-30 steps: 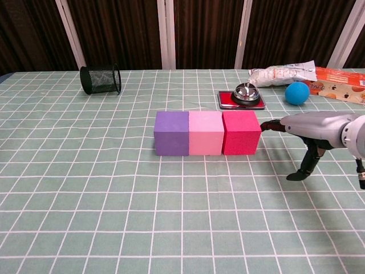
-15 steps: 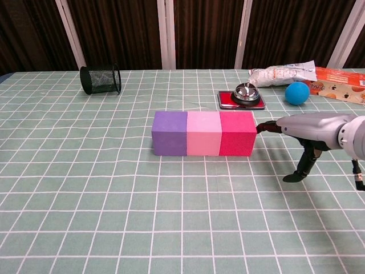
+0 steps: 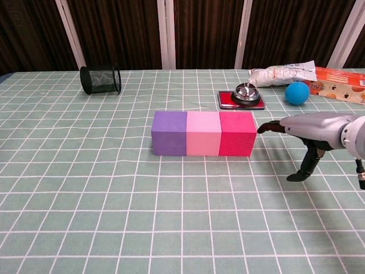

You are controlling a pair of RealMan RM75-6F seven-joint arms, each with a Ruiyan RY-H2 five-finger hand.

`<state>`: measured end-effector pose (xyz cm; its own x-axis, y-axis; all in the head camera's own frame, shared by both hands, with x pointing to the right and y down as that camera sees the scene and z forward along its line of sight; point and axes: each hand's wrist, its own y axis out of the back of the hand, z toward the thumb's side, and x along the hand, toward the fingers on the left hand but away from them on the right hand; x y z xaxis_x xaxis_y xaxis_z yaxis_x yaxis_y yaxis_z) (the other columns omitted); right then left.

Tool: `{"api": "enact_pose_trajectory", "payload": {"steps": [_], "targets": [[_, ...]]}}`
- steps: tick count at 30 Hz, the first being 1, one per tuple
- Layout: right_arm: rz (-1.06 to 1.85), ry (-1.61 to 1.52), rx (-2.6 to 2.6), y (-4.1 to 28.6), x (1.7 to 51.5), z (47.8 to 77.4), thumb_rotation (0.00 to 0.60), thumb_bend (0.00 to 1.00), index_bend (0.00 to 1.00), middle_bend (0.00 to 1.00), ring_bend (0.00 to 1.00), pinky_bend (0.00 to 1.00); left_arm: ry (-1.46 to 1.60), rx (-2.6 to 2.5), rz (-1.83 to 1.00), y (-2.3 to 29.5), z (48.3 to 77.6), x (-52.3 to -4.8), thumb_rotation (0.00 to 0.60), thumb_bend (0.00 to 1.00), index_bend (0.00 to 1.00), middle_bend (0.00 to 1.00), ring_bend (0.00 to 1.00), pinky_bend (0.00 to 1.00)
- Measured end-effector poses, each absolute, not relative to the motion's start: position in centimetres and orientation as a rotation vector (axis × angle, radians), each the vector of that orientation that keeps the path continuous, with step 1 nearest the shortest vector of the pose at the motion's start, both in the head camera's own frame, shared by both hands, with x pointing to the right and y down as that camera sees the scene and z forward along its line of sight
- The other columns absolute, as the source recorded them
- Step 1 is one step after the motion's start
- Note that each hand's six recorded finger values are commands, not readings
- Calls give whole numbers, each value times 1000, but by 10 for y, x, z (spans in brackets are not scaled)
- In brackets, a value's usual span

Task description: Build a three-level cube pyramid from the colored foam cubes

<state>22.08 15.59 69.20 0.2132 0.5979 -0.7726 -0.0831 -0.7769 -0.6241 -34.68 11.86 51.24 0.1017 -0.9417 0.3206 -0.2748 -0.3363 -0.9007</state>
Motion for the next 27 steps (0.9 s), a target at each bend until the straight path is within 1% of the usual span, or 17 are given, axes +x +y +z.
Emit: {"api": "enact_pose_trajectory", "payload": {"steps": [5,10,22,27], "targets": [[1617,-489,-1925,155,226,689,600,254,0,49,49,61,1201,-1708,-1263,119,513,-347,600,131,0,0,0,0],[1630,-519,-1895,154,238,683,600,254,0,44,49,60,1201,-1708,-1265,119,513,-348,600,131,0,0,0,0],[1692,-678,-1798,146,292,653,600,254,0,2,21,60,1200,-1693,-1273,120,514,-351,600,126,0,0,0,0],[1737,-736,-1776,150,316,642,600,253,0,0,4,20,1198,-1687,-1270,120,513,-350,600,109,0,0,0,0]]}}
